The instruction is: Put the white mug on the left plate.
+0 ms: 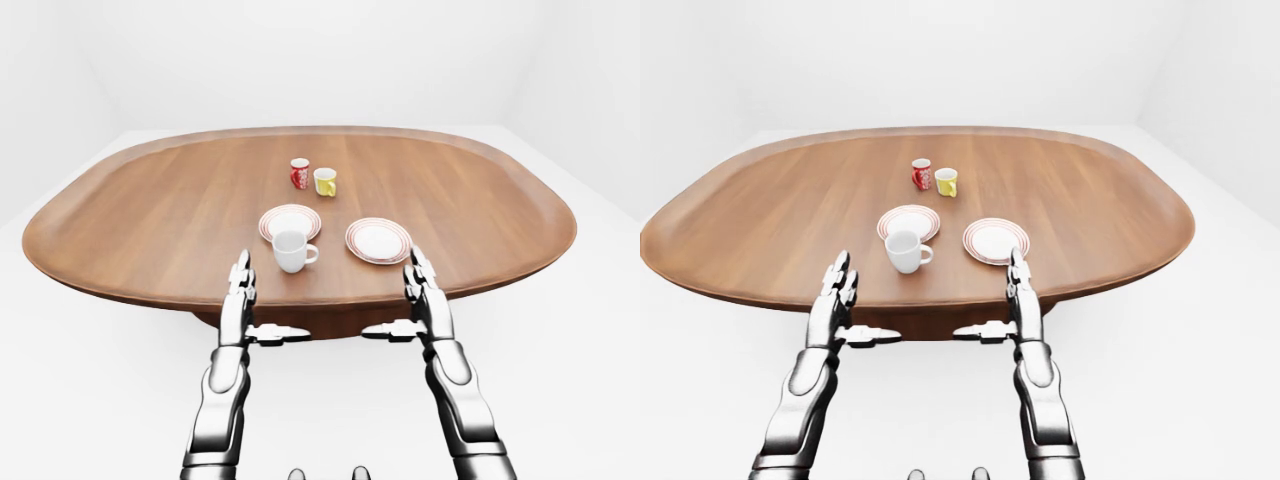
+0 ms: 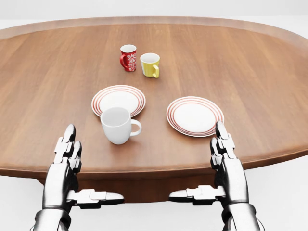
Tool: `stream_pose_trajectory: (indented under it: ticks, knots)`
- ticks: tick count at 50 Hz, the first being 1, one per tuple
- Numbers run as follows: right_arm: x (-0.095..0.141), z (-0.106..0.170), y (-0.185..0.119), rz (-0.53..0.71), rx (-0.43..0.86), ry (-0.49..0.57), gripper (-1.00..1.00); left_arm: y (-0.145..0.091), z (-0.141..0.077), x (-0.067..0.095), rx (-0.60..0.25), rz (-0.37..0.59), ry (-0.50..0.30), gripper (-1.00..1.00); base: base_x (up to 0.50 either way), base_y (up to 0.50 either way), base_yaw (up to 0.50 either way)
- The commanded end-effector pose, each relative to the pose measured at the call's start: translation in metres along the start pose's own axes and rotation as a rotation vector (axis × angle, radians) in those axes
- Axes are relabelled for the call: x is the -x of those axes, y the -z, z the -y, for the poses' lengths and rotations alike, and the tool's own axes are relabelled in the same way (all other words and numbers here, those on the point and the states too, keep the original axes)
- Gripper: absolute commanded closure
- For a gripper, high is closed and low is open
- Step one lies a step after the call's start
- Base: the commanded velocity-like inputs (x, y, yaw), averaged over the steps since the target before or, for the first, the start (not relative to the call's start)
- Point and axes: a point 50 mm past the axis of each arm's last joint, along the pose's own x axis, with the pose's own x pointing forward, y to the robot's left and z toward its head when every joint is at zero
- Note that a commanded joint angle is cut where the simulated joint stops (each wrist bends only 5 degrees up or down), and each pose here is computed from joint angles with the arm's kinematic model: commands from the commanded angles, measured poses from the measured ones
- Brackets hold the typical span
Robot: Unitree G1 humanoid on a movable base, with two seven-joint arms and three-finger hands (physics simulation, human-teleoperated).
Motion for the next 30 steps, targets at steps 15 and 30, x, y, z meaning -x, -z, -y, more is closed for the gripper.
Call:
stream_pose_trajectory:
  ticks: [15, 30]
  knots:
    - [0.002, 0.007, 0.003, -0.024, -0.042, -0.006, -1.00, 0.002, -0.005, 0.000, -0.036, -0.009, 0.018, -1.00, 0.00, 0.00, 0.00]
    - [0.057, 0.030, -0.187, 0.826, -0.226, 0.002, -1.00, -0.181, -0.009, 0.036, -0.106, 0.767, 0.019, -1.00, 0.00, 0.00, 0.00]
